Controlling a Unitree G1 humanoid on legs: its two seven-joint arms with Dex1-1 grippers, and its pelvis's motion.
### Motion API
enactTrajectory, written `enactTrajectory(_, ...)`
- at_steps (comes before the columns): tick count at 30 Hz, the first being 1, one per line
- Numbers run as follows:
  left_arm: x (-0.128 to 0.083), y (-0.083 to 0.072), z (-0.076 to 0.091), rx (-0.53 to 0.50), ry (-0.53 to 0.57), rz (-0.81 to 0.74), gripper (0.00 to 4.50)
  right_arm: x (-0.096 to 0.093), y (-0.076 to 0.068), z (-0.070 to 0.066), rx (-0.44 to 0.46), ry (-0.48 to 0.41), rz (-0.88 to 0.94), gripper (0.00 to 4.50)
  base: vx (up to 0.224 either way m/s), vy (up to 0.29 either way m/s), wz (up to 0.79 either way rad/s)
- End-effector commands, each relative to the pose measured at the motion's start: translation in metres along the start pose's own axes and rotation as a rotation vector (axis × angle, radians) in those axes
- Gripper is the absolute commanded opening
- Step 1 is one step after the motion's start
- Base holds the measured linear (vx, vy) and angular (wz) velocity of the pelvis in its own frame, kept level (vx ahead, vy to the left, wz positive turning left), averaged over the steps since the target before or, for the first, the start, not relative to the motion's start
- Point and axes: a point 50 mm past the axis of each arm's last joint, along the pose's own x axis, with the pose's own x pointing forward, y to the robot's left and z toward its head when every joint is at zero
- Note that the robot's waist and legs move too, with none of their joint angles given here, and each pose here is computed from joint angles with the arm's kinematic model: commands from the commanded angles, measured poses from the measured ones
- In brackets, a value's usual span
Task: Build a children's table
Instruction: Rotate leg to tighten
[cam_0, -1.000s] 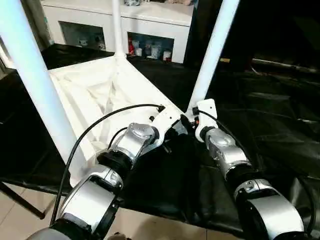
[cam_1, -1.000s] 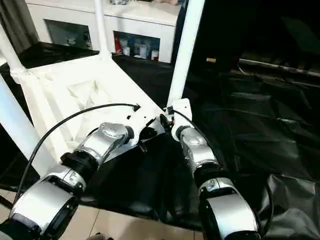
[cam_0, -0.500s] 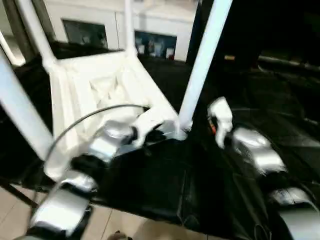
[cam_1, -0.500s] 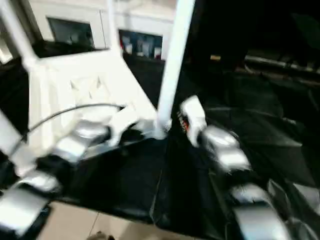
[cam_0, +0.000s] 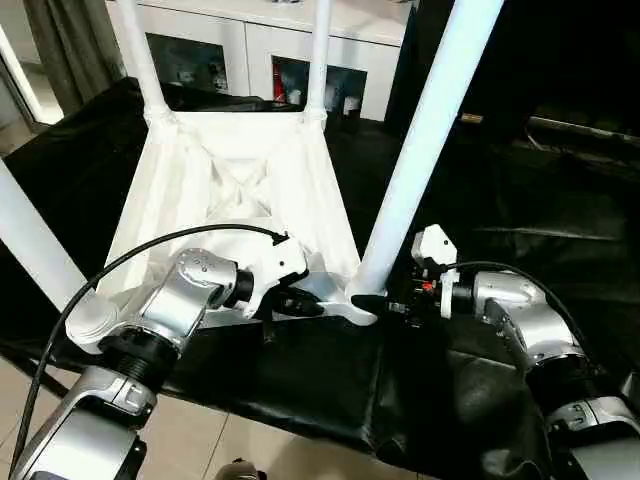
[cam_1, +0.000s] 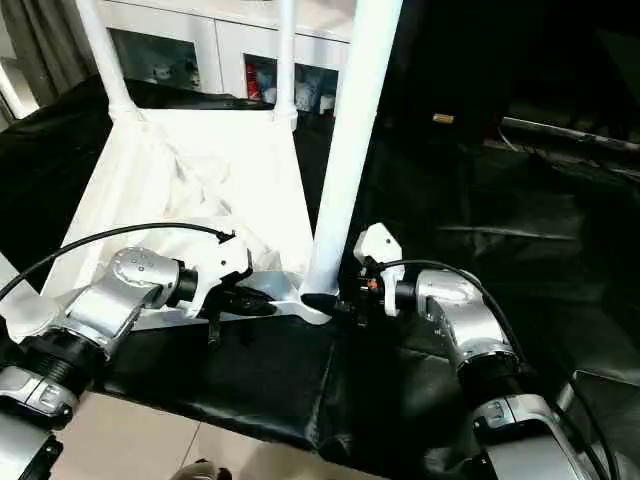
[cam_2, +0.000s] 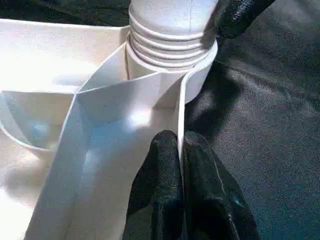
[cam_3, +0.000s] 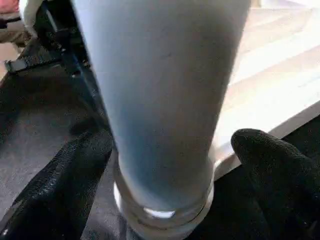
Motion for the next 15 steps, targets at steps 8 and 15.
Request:
enactTrajectory(8,0.0025,-0.0053,0.0069,-0.001,-0.042,-0.021,0.0,-0.0006,0.0002,0.0012,-0.012,0.026,0.016,3.73,0.0,0.0,0.0)
enactTrajectory(15,0.002,-0.0058,0.0051,-0.006,-0.032,-0.018,0.0,0.0005,0.0025,-0.0024,-0.014,0.046,0.033,3.15,0.0,0.0,0.0)
